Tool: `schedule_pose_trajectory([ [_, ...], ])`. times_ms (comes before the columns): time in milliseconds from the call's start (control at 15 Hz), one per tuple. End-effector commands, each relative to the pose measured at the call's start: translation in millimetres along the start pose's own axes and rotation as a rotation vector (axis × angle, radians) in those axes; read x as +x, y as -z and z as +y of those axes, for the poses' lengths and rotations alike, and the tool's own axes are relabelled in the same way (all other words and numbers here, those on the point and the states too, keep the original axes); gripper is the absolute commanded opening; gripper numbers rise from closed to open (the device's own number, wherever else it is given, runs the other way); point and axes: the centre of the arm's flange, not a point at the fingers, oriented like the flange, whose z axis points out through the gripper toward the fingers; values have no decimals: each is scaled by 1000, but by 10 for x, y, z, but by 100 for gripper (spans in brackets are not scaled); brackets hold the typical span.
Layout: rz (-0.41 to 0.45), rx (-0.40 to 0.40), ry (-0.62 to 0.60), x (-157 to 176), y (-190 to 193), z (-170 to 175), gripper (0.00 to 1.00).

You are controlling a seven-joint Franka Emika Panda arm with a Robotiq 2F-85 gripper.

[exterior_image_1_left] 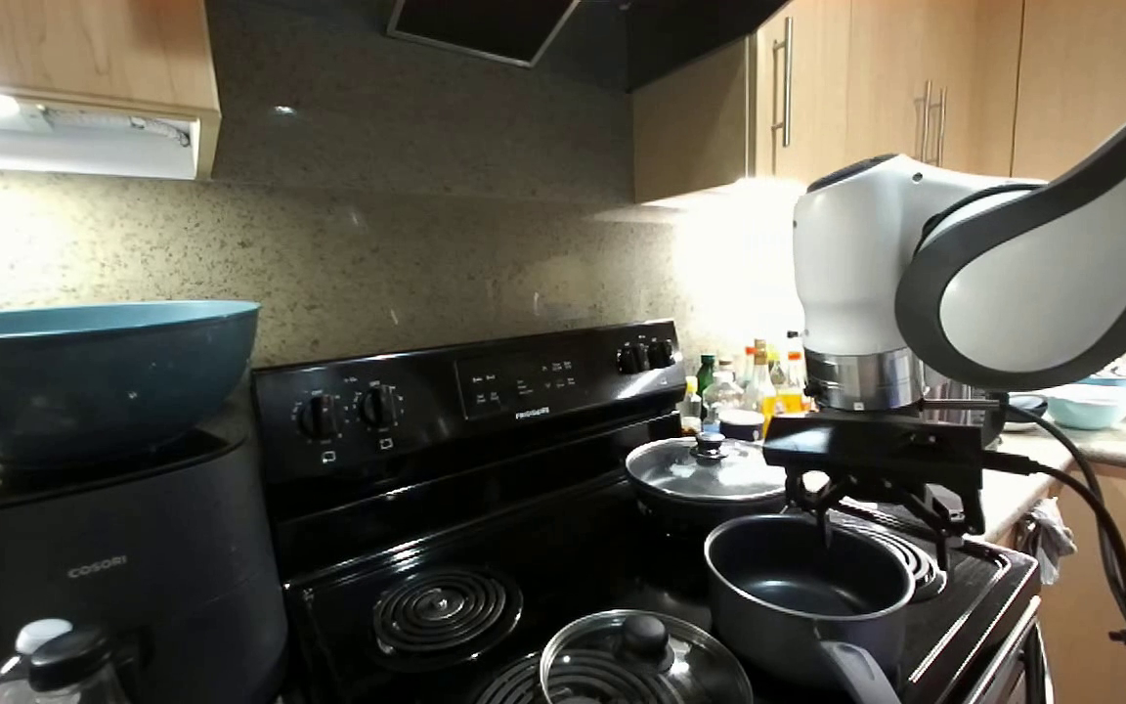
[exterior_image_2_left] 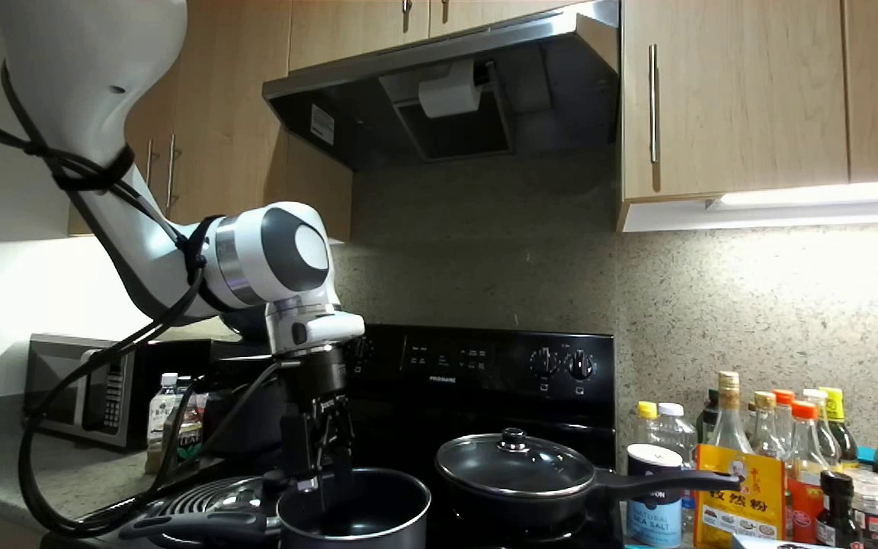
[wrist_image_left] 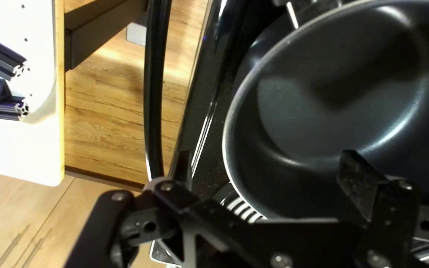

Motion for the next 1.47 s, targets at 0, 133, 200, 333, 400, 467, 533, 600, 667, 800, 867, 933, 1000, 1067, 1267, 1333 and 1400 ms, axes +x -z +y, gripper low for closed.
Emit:
schedule_pose_trajectory([
  [0,-6,-6,-17,40,-28,36,100],
  [133,-8,-8,-27,68,-40,63,100],
  [200,4,0,-9,47,-53,17,100],
  [333,9,-18,11,50,-117,-66,100],
  [400,-3,-27,30,54,-163,-96,100],
  [467,-5,-36,43,53,-206,-118,100],
  [533,-16,-44,53,58,-256,-144,100],
  [600,-26,-52,62,57,-300,-165,100],
  [667,-28,-61,66,60,-341,-185,100],
  [800,-43,-76,70,71,-407,-219,73],
  [867,-51,-82,68,79,-436,-233,67],
  [933,-58,-87,65,91,-456,-250,59],
  [1000,-64,-91,63,106,-473,-264,53],
  [1067,-69,-94,59,122,-491,-279,45],
  [1267,-84,-108,30,187,-513,-301,27],
  [1333,-84,-121,13,213,-513,-290,21],
  [1400,-83,-140,-20,244,-503,-256,13],
])
